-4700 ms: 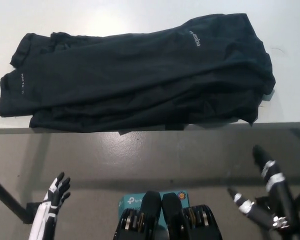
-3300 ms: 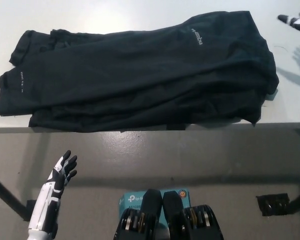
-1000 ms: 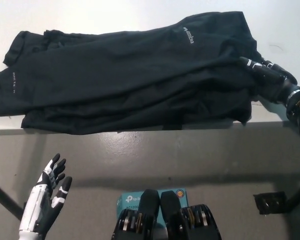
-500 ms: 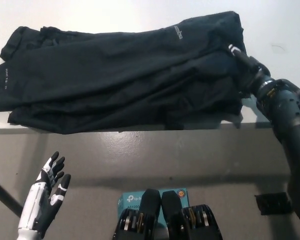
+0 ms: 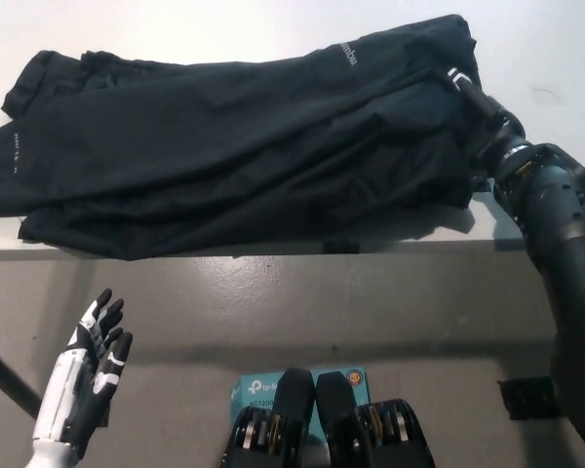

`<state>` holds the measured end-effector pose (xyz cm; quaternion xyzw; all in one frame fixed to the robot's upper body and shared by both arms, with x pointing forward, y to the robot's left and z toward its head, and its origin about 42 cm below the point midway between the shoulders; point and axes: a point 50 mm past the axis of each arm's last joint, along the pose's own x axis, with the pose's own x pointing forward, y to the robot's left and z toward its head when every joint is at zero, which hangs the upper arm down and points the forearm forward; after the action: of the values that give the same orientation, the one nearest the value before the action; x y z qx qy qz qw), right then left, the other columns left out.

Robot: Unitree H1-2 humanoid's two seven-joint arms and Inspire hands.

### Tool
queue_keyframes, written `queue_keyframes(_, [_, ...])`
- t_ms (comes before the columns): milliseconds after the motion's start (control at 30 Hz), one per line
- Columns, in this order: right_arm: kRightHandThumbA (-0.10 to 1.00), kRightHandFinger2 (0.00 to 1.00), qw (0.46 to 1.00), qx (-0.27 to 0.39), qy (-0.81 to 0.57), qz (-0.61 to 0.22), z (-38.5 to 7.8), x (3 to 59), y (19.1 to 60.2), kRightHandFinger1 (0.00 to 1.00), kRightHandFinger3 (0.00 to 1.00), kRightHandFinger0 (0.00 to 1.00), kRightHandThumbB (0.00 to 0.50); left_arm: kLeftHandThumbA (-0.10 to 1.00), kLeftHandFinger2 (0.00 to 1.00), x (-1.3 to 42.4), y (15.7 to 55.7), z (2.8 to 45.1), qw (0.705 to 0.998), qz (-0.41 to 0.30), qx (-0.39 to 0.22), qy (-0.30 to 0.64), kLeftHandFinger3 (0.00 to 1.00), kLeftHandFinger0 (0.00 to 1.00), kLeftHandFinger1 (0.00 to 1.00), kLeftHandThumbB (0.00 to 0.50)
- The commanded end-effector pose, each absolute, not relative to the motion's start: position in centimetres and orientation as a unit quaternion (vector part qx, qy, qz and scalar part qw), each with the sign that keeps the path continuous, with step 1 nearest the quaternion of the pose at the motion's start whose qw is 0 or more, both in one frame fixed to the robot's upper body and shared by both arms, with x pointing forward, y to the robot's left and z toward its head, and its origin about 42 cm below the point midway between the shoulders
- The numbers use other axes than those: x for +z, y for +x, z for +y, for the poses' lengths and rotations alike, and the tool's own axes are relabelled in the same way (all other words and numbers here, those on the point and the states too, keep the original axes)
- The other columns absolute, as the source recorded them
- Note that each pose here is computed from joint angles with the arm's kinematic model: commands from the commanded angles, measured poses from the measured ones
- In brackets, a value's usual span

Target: The robot grabs the right edges of the black jacket on the table, and folds it in half

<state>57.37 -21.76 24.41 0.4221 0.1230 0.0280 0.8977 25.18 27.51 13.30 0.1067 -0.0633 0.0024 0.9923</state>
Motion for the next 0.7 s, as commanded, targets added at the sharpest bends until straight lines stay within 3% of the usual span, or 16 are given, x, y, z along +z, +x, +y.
queue_keyframes(0, [-0.1, 0.53, 0.894, 0.03, 0.446, 0.029, -22.8, 30.3, 58.7, 0.02, 0.67, 0.0, 0.1, 0.81, 1.0, 14.1, 25.3, 27.8, 0.991, -0.078, -0.003, 0.109, 1.0, 1.0, 1.0, 0.082])
queue_keyframes(33, [-0.1, 0.53, 0.894, 0.03, 0.446, 0.029, -22.8, 30.3, 58.7, 0.02, 0.67, 0.0, 0.099, 0.81, 1.0, 14.1, 25.3, 27.8, 0.991, -0.078, -0.003, 0.109, 1.0, 1.0, 1.0, 0.082])
queue_keyframes(67, [-0.1, 0.53, 0.891, 0.028, 0.453, 0.023, -23.5, 30.8, 58.7, 0.02, 0.56, 0.0, 0.081, 0.83, 1.0, 14.2, 25.4, 27.7, 0.991, -0.078, -0.005, 0.109, 1.0, 1.0, 1.0, 0.089])
queue_keyframes(100, [-0.1, 0.52, 0.886, 0.024, 0.463, 0.004, -25.2, 32.1, 58.8, 0.02, 0.57, 0.0, 0.069, 0.83, 1.0, 14.4, 25.6, 27.6, 0.991, -0.076, -0.009, 0.107, 1.0, 1.0, 1.0, 0.097])
queue_keyframes(133, [-0.1, 0.52, 0.887, 0.022, 0.461, -0.006, -25.6, 32.4, 58.7, 0.02, 0.67, 0.0, 0.066, 0.83, 1.0, 14.4, 25.7, 27.6, 0.991, -0.077, -0.01, 0.107, 1.0, 1.0, 1.0, 0.098])
queue_keyframes(167, [-0.1, 0.52, 0.887, 0.022, 0.462, -0.006, -25.7, 32.4, 58.7, 0.02, 0.98, 0.0, 0.081, 0.83, 1.0, 14.4, 25.7, 27.6, 0.991, -0.077, -0.01, 0.107, 1.0, 1.0, 1.0, 0.098])
queue_keyframes(300, [-0.1, 0.52, 0.882, 0.021, 0.47, -0.016, -26.5, 33.2, 58.6, 0.02, 1.0, 0.0, 0.071, 0.82, 1.0, 14.5, 25.6, 27.6, 0.991, -0.078, -0.011, 0.105, 1.0, 1.0, 1.0, 0.09])
queue_keyframes(367, [-0.1, 0.49, 0.886, 0.022, 0.462, -0.036, -28.1, 34.9, 58.6, 0.02, 1.0, 0.0, 0.095, 0.81, 1.0, 14.6, 25.5, 27.7, 0.991, -0.079, -0.01, 0.105, 1.0, 1.0, 1.0, 0.1])
queue_keyframes(500, [-0.1, 0.54, 0.89, 0.027, 0.451, -0.067, -29.4, 37.4, 58.6, 0.05, 1.0, 0.0, 0.063, 0.83, 1.0, 14.8, 25.5, 27.6, 0.991, -0.08, -0.011, 0.109, 1.0, 1.0, 1.0, 0.099])
queue_keyframes(633, [-0.1, 0.54, 0.888, 0.03, 0.453, -0.069, -29.9, 38.1, 58.7, 0.06, 1.0, 0.0, 0.067, 0.81, 1.0, 14.8, 25.6, 27.6, 0.991, -0.08, -0.011, 0.107, 1.0, 1.0, 1.0, 0.091])
queue_keyframes(667, [-0.1, 0.55, 0.886, 0.034, 0.456, -0.077, -30.1, 39.2, 58.7, 0.07, 1.0, 0.0, 0.095, 0.82, 1.0, 14.9, 25.6, 27.7, 0.991, -0.08, -0.012, 0.107, 1.0, 1.0, 1.0, 0.092])
